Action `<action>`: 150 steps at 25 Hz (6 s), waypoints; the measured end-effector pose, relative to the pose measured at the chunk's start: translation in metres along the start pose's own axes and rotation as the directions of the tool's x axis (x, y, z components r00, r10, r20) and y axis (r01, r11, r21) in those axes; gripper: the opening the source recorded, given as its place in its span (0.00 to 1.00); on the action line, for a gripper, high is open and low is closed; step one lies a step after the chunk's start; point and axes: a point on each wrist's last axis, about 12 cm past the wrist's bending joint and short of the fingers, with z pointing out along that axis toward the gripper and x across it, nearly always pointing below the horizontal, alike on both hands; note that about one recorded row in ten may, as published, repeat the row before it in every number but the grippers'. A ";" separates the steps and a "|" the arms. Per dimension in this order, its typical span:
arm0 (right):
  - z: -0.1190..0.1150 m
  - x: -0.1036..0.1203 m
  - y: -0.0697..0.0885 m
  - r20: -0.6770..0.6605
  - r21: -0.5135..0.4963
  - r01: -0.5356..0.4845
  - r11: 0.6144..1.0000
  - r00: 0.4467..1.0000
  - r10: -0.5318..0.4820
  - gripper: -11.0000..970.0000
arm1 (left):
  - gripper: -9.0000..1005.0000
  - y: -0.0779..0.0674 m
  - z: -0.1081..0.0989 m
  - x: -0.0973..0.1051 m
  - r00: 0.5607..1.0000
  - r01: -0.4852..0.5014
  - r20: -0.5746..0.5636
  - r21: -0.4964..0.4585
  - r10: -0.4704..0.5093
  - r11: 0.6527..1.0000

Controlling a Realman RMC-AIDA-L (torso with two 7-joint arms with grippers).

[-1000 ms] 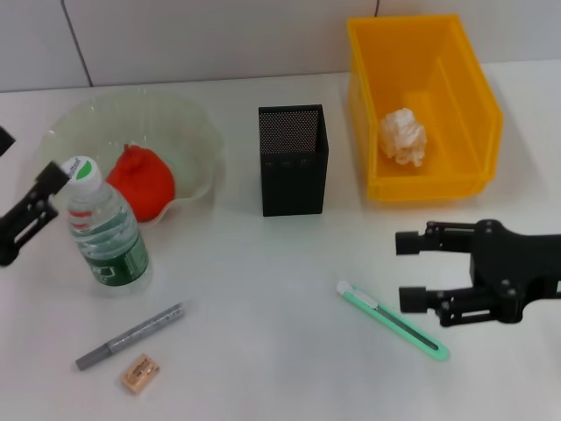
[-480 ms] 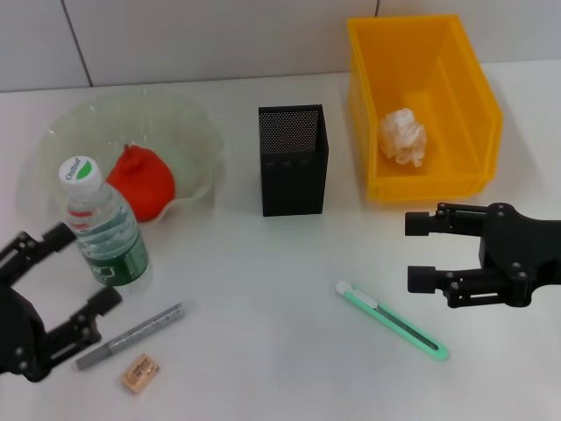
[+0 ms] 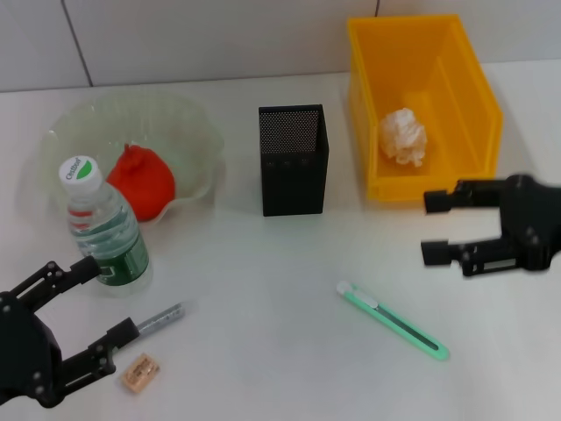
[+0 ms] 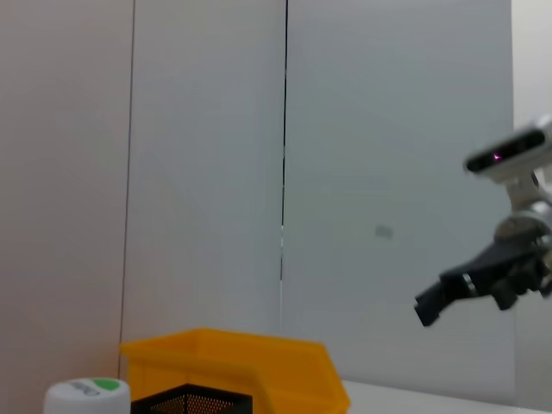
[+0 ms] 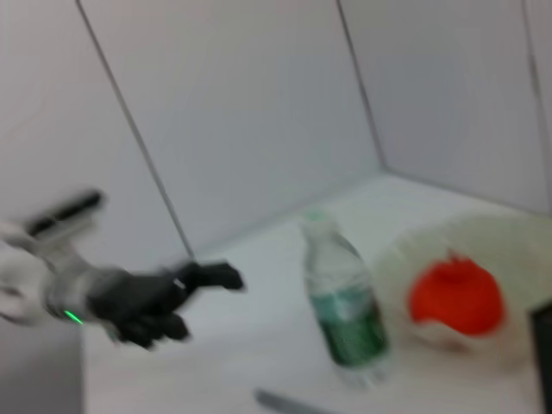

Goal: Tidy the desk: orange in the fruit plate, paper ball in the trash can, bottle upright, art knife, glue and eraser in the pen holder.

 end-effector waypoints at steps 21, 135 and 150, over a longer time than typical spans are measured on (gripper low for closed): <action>0.076 -0.094 0.029 -0.575 0.358 -0.064 0.931 0.771 0.274 0.84 | 0.79 0.000 0.005 0.010 0.998 0.016 -0.056 -0.028 -0.018 0.999; 0.200 -0.027 0.003 -0.753 0.420 0.066 0.905 0.583 0.306 0.38 | 0.75 -0.001 0.015 0.012 0.993 0.020 -0.117 0.087 -0.010 0.996; 0.201 -0.027 0.006 -0.757 0.395 0.063 0.916 0.587 0.286 0.26 | 0.74 -0.001 0.015 0.012 0.993 0.021 -0.114 0.089 -0.010 0.996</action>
